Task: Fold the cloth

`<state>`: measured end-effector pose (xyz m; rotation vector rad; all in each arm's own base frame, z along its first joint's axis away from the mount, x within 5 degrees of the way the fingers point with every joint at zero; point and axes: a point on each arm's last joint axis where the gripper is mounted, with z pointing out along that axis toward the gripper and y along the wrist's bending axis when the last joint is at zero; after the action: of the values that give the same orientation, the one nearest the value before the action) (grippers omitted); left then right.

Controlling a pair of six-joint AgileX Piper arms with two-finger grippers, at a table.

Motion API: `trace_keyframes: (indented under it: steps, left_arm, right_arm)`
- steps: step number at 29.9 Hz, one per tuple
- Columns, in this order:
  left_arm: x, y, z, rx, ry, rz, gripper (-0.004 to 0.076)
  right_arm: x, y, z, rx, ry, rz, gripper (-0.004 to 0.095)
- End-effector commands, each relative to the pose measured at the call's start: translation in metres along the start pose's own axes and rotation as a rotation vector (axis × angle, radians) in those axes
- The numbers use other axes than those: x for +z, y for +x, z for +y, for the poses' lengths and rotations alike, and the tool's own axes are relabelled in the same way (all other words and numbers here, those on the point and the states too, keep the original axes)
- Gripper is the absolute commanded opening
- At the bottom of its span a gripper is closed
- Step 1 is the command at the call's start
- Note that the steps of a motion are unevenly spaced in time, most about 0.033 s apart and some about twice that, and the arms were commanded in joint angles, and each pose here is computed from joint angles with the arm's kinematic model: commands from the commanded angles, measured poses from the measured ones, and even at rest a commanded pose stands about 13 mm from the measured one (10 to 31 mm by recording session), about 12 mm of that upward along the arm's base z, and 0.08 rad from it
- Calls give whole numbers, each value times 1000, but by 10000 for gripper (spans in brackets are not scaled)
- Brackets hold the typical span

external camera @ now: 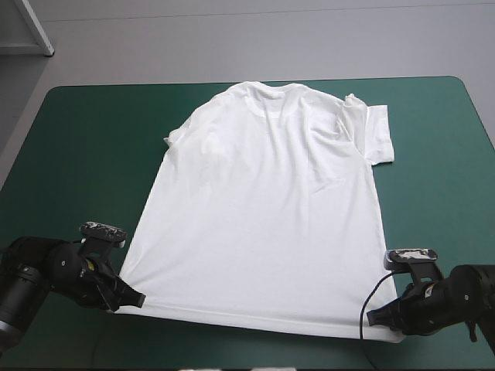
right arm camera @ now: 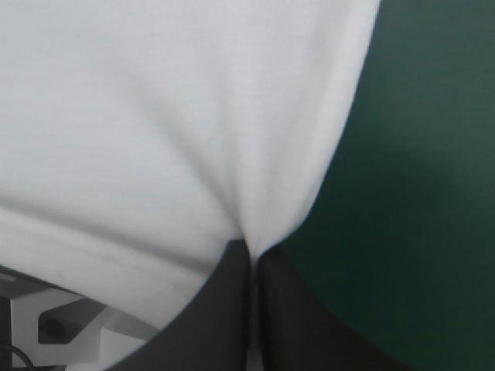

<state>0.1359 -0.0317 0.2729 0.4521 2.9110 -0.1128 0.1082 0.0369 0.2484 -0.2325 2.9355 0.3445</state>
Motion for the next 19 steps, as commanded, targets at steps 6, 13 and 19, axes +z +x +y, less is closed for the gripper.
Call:
trace_keyframes:
  steps: [6,13,19]
  left_arm:
    - [-7,5,0,54,-10,23,211]
    - [-7,3,0,54,-13,0,545]
    - [-10,-22,4,48,-57,-233,540]
  right_arm:
    - [-4,-1,8,-78,-6,-20,363]
    - [-5,-1,1,-93,69,-20,767]
    - [-16,-9,3,-84,83,-68,765]
